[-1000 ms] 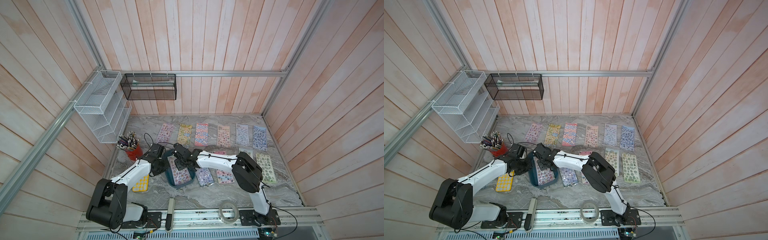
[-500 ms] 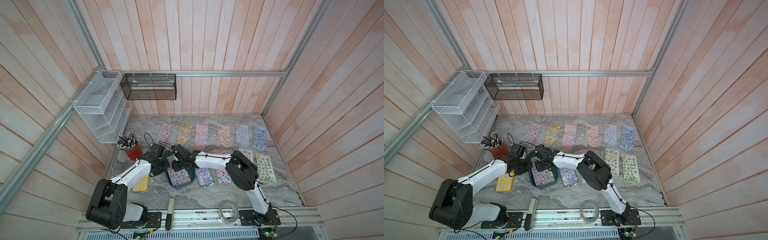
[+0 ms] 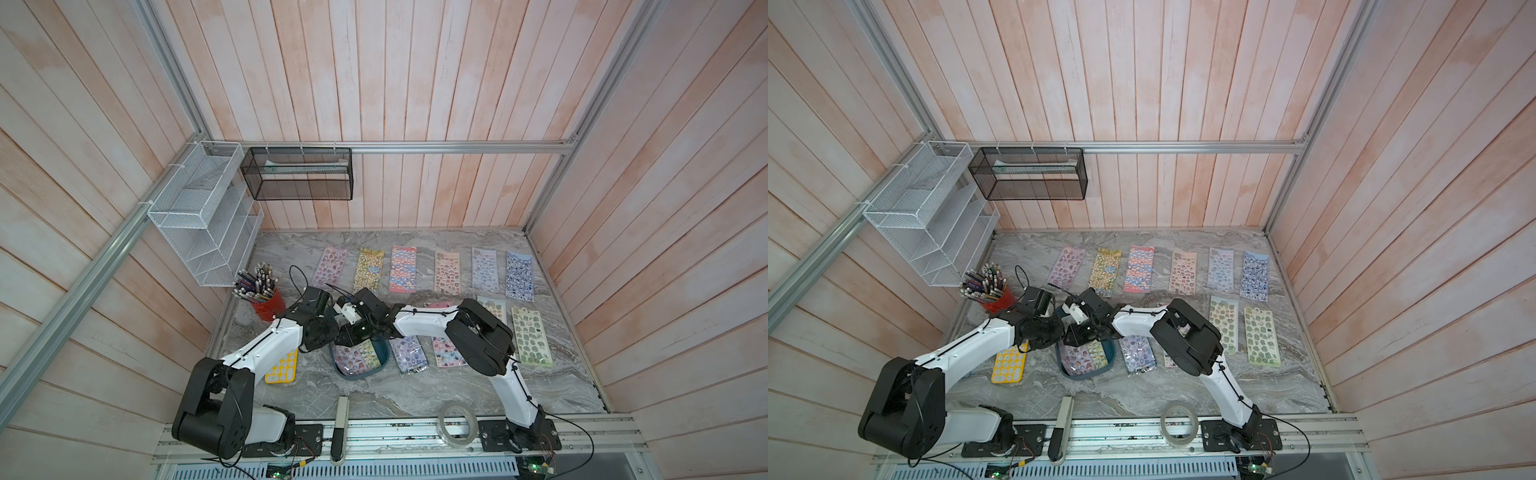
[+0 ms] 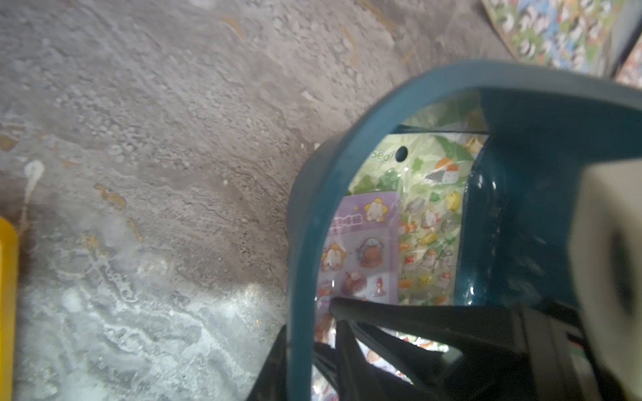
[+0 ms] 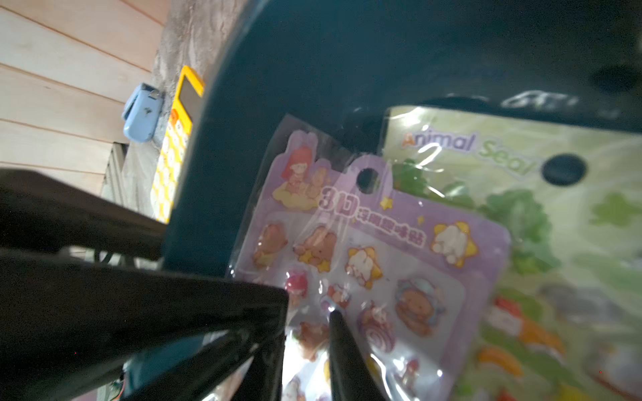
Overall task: Take the stickers out of the storage box
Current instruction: Pick up the sticker from the storage box.
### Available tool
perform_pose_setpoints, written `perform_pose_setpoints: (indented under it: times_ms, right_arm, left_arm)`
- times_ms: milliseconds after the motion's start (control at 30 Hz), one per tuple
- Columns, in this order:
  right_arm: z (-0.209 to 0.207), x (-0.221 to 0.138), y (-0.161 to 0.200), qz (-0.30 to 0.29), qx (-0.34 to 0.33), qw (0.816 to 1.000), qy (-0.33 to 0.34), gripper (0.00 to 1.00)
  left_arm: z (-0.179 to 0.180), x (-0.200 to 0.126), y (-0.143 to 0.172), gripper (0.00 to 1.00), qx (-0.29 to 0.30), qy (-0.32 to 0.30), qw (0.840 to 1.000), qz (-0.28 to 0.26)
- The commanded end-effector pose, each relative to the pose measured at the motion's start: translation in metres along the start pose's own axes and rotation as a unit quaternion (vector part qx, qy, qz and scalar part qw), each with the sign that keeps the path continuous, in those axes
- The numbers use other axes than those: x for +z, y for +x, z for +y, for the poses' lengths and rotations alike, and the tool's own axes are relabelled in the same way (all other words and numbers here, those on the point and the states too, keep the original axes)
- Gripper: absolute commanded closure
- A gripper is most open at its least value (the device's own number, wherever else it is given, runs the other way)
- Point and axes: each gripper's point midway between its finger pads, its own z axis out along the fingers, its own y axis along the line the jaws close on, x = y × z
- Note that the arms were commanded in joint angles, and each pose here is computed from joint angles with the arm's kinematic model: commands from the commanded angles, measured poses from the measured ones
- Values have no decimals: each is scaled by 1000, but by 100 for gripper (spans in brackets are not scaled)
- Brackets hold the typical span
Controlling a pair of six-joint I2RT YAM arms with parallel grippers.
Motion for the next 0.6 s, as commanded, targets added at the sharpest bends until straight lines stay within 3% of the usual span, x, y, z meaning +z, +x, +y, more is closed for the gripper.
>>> perform_pose_setpoints:
  times_ms: [0,133,300,367,567]
  right_arm:
    - [30,2,17,24,6,995,-97,76]
    - [26,0,16,22,12,995,-96,77]
    - [21,-5,15,12,15,996,-89,77]
    - [16,-10,10,5,13,998,-65,77]
    - [1,-26,-9,-12,-14,999,33,77]
  left_arm:
    - [-46,-19,-16,67,22,85,996,-25]
    - [-47,-25,-17,53,21,85,996,-32]
    - [-42,-31,-21,46,24,67,997,-41]
    - [-38,-30,-20,50,25,57,997,-39]
    - [-24,-16,-11,73,20,34,999,-23]
